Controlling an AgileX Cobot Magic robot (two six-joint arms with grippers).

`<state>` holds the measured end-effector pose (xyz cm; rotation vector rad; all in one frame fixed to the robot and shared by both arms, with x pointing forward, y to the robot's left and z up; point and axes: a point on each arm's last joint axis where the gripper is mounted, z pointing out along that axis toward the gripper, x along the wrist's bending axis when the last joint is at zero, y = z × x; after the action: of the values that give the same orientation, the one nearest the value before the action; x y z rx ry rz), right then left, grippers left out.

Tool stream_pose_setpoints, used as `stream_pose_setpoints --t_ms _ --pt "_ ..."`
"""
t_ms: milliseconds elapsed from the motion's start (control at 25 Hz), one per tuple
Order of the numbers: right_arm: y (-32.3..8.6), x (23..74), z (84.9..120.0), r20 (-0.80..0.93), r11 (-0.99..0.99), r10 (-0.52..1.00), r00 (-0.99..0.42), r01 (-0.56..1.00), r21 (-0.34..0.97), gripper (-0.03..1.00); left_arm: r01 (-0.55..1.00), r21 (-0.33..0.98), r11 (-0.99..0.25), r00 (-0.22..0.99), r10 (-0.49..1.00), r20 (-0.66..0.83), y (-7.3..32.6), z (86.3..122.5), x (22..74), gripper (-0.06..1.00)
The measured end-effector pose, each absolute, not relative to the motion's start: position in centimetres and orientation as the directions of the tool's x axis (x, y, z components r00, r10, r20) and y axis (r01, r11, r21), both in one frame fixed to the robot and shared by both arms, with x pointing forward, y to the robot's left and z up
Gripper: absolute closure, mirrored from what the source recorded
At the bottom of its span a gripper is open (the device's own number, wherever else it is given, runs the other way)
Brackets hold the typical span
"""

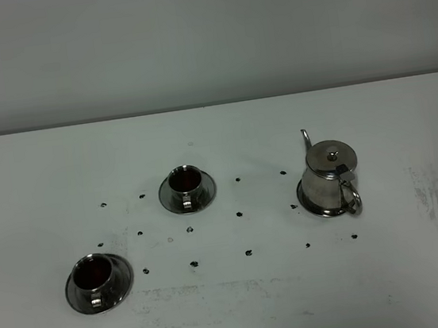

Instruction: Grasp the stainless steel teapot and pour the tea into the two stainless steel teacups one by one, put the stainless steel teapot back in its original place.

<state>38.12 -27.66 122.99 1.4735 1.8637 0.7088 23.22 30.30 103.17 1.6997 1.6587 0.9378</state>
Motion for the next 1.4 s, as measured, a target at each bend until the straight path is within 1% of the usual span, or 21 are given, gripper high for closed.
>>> stream_pose_setpoints --t_ms 120,240,400,480,560,640,760,1120,1400 --pt "-29.0 34.5 124.0 -0.148 0.186 0.982 -0.114 0.554 0.811 0.57 0.588 0.806 -0.059 -0.020 0.996 0.087 30.3 103.2 23.2 0.64" --pt "-30.1 30.9 123.0 -0.133 0.145 0.989 -0.061 0.522 0.841 0.57 0.588 0.806 -0.059 -0.020 0.996 0.087 30.3 103.2 23.2 0.64" --pt "-30.5 27.0 118.5 -0.095 0.086 0.995 -0.009 0.536 0.840 0.57 0.588 0.806 -0.059 -0.020 0.996 0.087 30.3 103.2 23.2 0.64" --pt "-30.3 25.6 115.7 -0.077 0.068 0.997 -0.007 0.555 0.829 0.57 0.588 0.806 -0.059 -0.020 0.996 0.087 30.3 103.2 23.2 0.64" --pt "-29.9 25.0 113.2 -0.047 0.048 0.999 -0.018 0.581 0.813 0.57 0.588 0.806 -0.059 -0.020 0.996 0.087 30.3 103.2 23.2 0.64" --pt "-29.7 24.9 110.9 -0.054 0.053 0.998 -0.017 0.599 0.799 0.57 0.588 0.806 -0.059 -0.020 0.996 0.087 30.3 103.2 23.2 0.64" --pt "-29.7 24.9 108.7 -0.066 0.058 0.998 -0.010 0.609 0.791 0.57 0.588 0.806 -0.059 -0.020 0.996 0.087 30.3 103.2 23.2 0.64" --pt "-29.3 24.9 105.6 -0.036 0.048 0.999 -0.032 0.610 0.791 0.57 0.588 0.806 -0.059 -0.020 0.996 0.087 30.3 103.2 23.2 0.64" --pt "-29.3 24.9 105.5 -0.040 0.051 0.999 -0.031 0.592 0.804 0.57 0.588 0.806 -0.059 -0.020 0.996 0.087 30.3 103.2 23.2 0.64"
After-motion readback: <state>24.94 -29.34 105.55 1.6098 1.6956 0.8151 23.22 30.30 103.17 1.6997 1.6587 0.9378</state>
